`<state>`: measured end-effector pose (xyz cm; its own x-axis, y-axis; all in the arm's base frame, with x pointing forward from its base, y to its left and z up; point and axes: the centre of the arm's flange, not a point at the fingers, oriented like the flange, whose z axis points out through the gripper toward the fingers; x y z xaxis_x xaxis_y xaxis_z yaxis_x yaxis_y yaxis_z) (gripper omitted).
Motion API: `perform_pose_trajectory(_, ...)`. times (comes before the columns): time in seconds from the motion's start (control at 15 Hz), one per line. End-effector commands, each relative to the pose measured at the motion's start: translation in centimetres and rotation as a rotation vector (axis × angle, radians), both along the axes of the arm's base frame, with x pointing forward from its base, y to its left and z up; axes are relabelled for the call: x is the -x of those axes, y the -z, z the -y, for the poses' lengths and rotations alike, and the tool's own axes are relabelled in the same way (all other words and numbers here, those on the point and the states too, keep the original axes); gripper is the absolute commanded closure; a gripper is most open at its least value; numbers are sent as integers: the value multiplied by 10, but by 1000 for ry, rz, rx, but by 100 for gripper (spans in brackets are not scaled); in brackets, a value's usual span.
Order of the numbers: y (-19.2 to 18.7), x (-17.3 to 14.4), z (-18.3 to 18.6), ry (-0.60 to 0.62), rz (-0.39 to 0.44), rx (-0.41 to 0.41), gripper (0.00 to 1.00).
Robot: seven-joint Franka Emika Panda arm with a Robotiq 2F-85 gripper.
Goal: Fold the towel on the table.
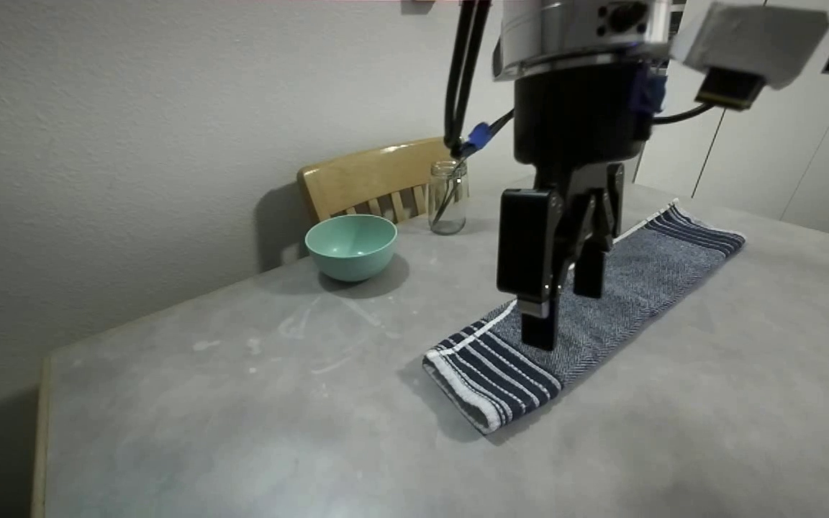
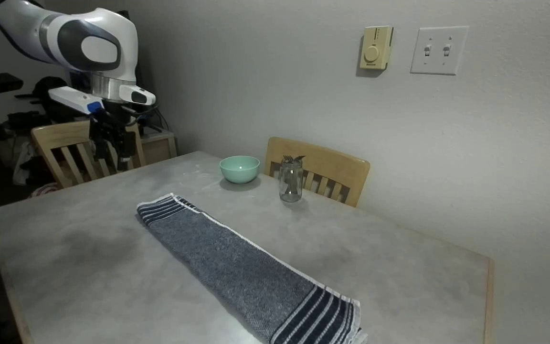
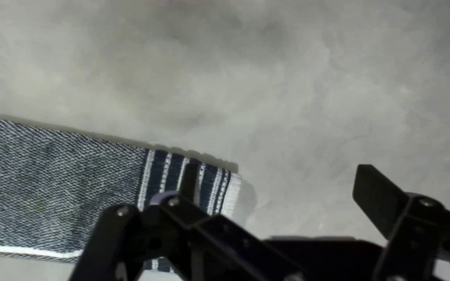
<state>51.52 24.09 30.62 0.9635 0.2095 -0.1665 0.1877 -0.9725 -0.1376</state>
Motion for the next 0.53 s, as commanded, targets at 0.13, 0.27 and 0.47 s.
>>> perform_pose_trajectory(0.13,9,-7,-5,-23,-5,-14,0)
perform_pose_trajectory(0.27,6,-13,-12,75,-8,34,0)
perform_pose_trajectory(0.47,17,-32,-25,130,3,69,0)
